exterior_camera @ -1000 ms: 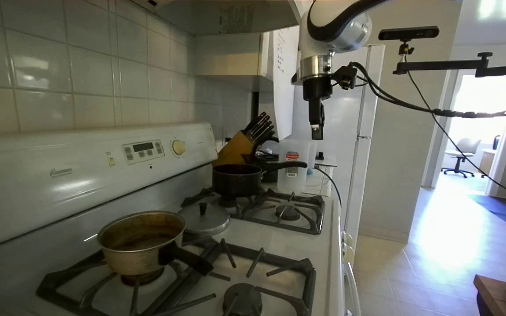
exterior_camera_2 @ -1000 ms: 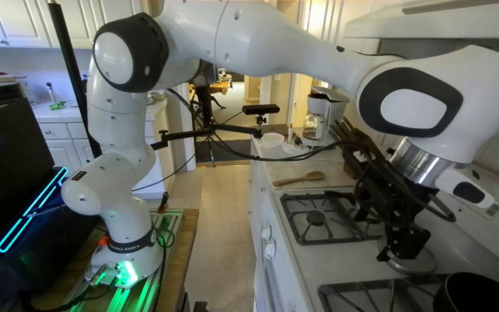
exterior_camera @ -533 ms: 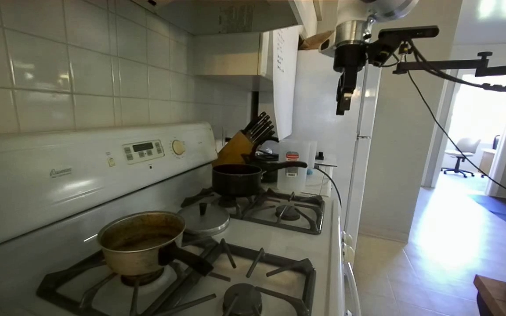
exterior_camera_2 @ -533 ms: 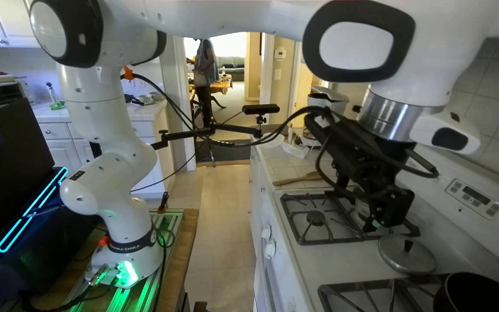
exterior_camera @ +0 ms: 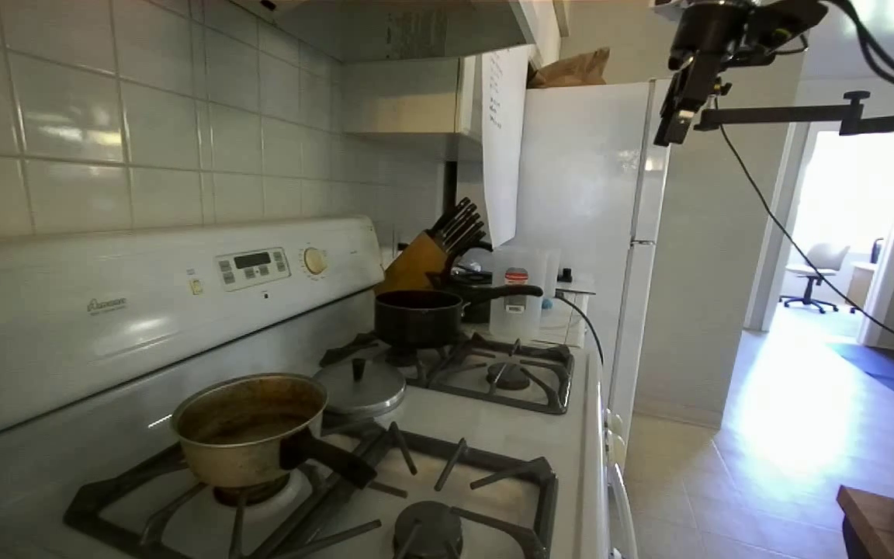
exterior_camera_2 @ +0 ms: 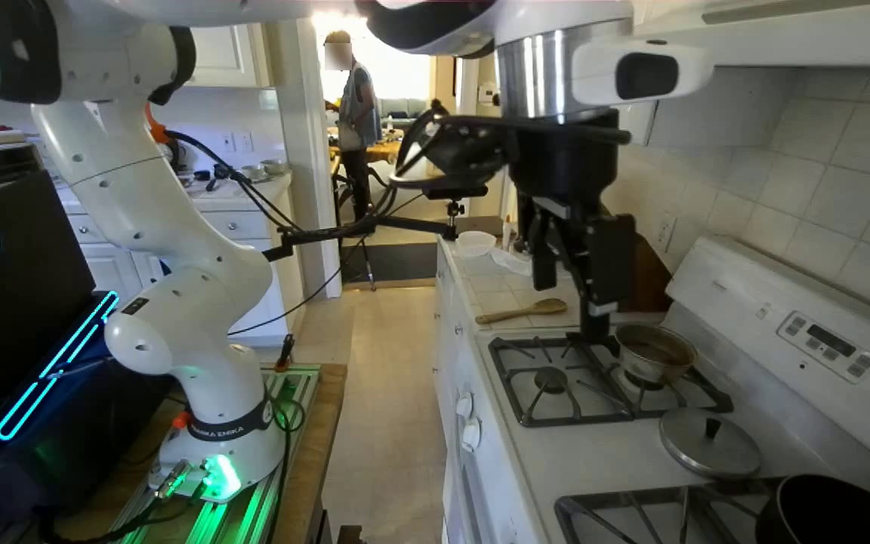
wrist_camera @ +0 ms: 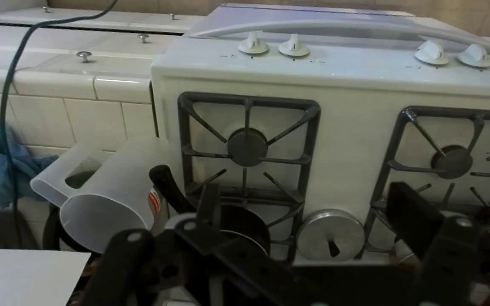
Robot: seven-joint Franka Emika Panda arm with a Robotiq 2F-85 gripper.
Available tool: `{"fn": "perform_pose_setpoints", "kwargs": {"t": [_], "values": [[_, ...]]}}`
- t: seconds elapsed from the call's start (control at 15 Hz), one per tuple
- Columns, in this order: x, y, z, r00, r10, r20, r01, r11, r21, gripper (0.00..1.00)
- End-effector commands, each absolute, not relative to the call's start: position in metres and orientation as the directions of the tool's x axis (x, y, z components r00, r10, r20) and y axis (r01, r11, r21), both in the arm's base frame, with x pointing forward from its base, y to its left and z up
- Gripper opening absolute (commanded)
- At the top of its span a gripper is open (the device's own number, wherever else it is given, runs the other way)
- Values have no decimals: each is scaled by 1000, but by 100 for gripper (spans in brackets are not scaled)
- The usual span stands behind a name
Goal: Turn the pot to the right
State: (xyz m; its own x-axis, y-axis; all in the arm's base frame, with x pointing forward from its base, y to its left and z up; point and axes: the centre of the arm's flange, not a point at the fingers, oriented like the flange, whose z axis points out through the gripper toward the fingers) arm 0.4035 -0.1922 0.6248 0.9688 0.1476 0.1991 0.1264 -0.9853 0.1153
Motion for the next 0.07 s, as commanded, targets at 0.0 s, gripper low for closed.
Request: {"fn": "perform_pose_setpoints", "kwargs": {"t": [0.0], "values": [[397, -190, 625, 968, 144, 204, 123, -986, 116, 100]]}}
